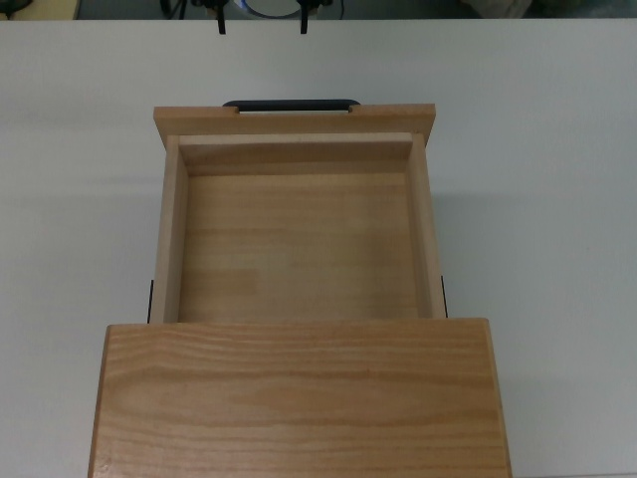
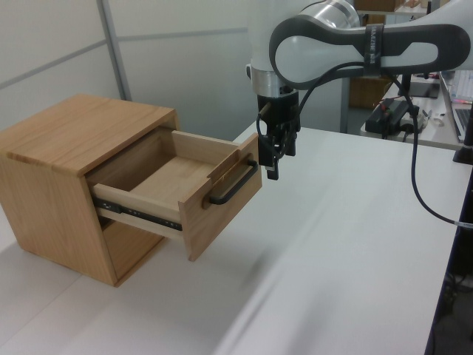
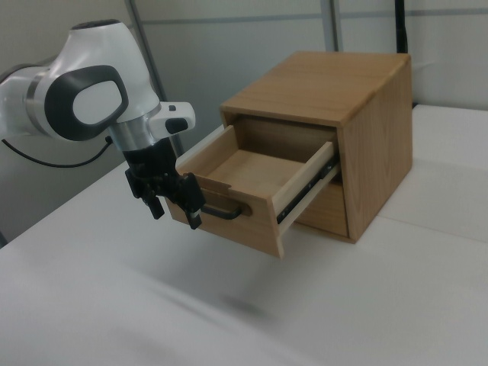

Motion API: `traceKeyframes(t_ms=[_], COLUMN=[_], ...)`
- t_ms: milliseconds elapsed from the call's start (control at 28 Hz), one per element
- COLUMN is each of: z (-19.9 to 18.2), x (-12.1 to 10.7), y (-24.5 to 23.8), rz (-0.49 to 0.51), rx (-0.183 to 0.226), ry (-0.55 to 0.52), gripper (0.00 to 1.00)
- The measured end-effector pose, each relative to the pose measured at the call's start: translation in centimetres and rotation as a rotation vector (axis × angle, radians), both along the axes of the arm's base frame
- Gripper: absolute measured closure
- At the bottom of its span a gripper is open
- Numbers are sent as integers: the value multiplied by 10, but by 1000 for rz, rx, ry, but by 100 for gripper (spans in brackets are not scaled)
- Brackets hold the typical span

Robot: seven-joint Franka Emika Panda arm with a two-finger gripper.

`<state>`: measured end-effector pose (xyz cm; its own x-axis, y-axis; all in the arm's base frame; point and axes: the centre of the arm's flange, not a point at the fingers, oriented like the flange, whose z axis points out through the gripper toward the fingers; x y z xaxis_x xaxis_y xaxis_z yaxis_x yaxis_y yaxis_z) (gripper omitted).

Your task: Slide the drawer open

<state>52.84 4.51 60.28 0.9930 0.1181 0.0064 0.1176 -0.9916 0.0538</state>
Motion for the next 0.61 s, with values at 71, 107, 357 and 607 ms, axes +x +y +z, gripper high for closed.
traceKeyframes(t_ms=[71, 107, 357, 607], z=[0, 0, 5, 7], x=[1, 1, 3, 6], y=[0, 0, 0, 0], rz=[1, 1, 1, 1], rx=[0, 0, 2, 3], ry=[1, 0, -10, -16], gripper=[0, 0, 0, 0])
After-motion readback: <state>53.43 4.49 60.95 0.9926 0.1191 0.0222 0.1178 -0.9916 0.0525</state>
